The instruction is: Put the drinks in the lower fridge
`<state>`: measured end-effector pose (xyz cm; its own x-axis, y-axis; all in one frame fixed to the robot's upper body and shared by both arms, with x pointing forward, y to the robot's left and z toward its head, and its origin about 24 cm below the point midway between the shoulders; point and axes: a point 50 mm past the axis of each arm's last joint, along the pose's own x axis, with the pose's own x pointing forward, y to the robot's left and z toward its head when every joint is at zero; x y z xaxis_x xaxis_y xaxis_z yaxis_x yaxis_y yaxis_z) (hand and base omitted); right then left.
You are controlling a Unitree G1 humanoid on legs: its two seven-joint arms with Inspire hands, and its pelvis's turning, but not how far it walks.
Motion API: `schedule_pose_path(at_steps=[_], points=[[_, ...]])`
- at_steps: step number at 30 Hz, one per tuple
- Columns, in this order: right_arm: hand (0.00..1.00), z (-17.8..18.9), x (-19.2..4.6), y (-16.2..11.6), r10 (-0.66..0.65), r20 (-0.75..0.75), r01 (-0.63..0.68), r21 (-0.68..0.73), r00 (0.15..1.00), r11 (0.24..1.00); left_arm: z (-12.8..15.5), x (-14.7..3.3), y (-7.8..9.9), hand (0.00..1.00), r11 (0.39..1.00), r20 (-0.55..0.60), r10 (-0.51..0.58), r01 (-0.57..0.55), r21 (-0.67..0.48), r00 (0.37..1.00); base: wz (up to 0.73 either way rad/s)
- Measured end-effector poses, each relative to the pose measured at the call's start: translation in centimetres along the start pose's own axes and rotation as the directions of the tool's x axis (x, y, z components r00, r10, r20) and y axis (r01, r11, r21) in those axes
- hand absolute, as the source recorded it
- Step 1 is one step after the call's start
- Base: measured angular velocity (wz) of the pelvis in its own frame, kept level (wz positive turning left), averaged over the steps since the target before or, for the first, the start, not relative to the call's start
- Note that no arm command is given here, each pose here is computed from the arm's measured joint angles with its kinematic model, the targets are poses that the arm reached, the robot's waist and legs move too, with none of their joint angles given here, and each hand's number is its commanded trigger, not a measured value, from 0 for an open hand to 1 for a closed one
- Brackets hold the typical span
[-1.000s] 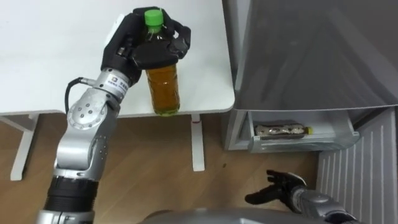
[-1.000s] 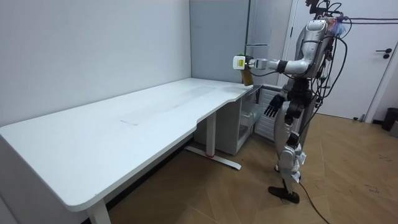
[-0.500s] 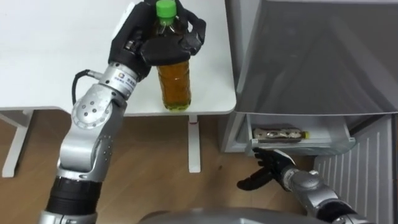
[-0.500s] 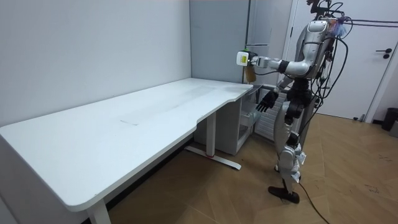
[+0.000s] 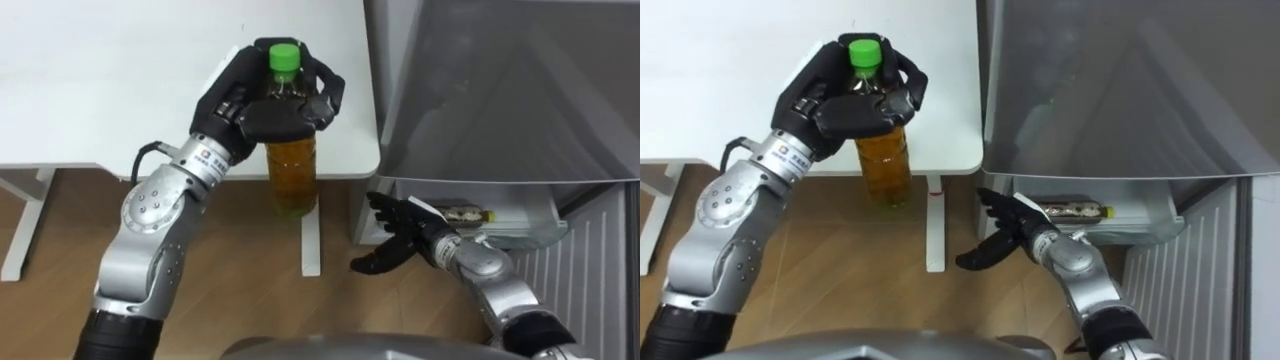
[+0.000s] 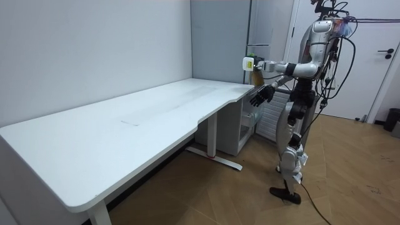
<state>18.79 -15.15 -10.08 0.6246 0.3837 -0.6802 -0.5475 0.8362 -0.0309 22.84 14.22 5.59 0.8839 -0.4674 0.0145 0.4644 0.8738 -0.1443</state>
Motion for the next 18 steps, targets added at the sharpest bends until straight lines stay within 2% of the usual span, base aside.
schedule_pose_path(at_steps=[11,18], points=[[0.00,0.8,-0.2,0.9,0.089,0.036,-0.089,-0.002,0.995,0.996,-0.6,0.0,-1.0,1.00,0.999,-0.011,-0.043,0.043,-0.032,0.999,0.00],[0.00,1.3,-0.2,1.8,0.210,0.035,-0.210,-0.021,0.977,0.978,-1.6,0.0,-1.3,1.00,0.996,-0.053,-0.083,0.081,-0.045,0.995,0.00]])
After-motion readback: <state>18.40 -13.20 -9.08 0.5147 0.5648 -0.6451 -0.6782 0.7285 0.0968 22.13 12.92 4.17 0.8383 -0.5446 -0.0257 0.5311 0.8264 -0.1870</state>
